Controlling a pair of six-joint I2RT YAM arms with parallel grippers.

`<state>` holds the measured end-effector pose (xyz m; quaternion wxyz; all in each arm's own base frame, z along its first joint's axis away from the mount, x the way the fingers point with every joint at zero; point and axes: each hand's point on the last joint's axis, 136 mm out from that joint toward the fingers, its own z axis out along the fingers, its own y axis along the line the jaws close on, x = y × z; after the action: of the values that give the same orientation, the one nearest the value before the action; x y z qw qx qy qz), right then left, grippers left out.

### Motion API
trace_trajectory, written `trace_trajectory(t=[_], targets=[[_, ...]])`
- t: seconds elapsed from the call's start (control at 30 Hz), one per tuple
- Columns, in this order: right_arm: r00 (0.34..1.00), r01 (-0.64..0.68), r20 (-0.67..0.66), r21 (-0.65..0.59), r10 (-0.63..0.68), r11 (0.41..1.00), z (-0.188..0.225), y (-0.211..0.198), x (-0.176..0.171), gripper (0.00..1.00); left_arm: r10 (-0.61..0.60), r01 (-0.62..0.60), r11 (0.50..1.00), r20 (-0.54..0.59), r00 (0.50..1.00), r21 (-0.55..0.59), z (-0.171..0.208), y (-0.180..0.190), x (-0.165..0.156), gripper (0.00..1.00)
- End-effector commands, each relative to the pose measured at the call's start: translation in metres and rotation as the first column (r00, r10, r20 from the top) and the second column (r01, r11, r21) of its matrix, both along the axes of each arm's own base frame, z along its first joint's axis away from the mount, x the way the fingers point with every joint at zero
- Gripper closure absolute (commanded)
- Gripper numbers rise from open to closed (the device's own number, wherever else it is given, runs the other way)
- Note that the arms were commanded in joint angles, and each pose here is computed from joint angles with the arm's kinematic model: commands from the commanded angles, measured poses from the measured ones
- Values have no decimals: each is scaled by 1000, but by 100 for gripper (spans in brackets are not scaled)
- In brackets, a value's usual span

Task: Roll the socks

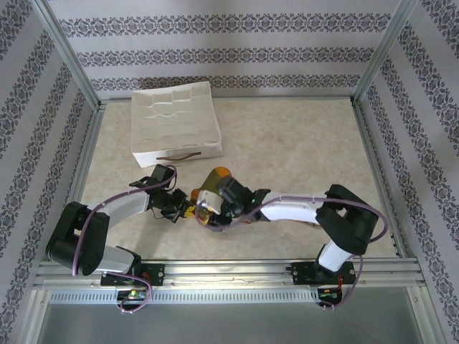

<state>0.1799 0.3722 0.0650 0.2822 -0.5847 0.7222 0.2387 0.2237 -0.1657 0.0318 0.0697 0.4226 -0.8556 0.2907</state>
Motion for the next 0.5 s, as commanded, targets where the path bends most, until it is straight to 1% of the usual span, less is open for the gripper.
trace_trajectory(t=[0.0, 0.1, 0.2, 0.3, 0.4, 0.43, 0.47], targets=[[933, 61, 361, -138, -7, 989, -4, -9, 28, 43, 4, 2, 998, -99, 995, 62, -8, 10, -22, 100], [891, 33, 450, -176, 51, 984, -4, 8, 25, 43, -4, 10, 998, -105, 994, 60, -8, 9, -20, 100], [874, -1, 475, -214, 105, 977, -11, 25, 22, 43, -8, 15, 998, -106, 994, 62, -9, 8, -19, 100], [873, -13, 469, -253, 134, 967, -24, 33, 22, 46, -13, 20, 998, -106, 994, 61, -9, 8, -17, 100], [871, 4, 471, -283, 136, 959, -35, 33, 27, 53, -16, 22, 998, -106, 994, 60, -10, 7, -16, 100], [872, 9, 471, -288, 133, 958, -37, 32, 28, 58, -16, 22, 998, -104, 994, 58, -9, 7, -16, 100], [876, 12, 464, -295, 133, 955, -40, 32, 29, 66, -15, 21, 998, -104, 994, 57, -9, 7, -16, 100]])
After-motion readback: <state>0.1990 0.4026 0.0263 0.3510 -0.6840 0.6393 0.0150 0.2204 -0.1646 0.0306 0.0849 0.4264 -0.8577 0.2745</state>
